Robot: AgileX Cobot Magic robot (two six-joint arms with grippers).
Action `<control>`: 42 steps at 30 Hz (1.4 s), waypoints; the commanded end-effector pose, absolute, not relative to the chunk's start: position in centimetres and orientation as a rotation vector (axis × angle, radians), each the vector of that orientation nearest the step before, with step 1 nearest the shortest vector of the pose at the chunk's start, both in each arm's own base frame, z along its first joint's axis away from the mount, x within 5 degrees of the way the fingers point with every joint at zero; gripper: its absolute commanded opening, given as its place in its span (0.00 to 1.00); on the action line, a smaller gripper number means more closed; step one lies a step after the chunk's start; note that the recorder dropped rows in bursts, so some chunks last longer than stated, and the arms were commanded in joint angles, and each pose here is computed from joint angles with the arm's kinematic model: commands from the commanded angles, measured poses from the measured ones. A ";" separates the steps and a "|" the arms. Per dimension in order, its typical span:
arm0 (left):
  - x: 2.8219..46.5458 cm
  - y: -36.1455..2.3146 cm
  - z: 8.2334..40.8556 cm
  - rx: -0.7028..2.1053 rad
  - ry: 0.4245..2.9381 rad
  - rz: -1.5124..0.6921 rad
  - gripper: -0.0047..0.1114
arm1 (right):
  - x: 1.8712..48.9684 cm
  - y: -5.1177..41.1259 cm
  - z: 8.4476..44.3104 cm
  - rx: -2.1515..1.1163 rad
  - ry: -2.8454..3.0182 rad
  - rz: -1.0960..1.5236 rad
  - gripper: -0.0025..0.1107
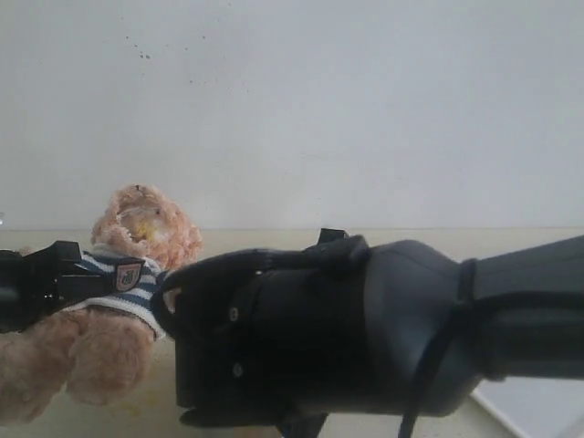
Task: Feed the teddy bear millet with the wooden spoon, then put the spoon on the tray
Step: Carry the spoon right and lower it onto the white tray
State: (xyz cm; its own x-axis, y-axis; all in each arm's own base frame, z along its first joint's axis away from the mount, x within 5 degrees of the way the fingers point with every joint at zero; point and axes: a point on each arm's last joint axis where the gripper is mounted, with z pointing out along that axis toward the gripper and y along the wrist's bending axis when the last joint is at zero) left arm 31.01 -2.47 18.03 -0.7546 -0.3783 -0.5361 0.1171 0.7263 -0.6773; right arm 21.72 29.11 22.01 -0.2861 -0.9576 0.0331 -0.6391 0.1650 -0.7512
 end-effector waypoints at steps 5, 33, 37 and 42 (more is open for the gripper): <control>31.2 -2.6 18.5 -0.188 2.218 -0.968 0.08 | 29.4 21.0 25.4 -1.075 2.297 -0.500 0.02; 31.2 -2.6 18.4 -0.183 2.220 -0.956 0.08 | 39.1 3.7 12.8 -0.410 2.836 0.234 0.02; 31.2 -2.6 18.4 -0.173 2.219 -0.951 0.08 | 39.1 3.7 12.7 -0.407 2.841 0.235 0.02; 31.2 -2.6 18.4 -0.170 2.219 -0.950 0.08 | 39.1 3.7 12.7 -0.407 2.843 0.236 0.08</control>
State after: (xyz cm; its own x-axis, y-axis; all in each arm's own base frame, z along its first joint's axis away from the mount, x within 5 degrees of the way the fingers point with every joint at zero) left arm 31.00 -2.50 18.05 -0.7527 -0.3641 -0.5485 0.1339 0.7310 -0.6691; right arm 39.17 3.64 12.82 -0.9286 -0.2380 -0.2847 -0.2824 0.9509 0.1262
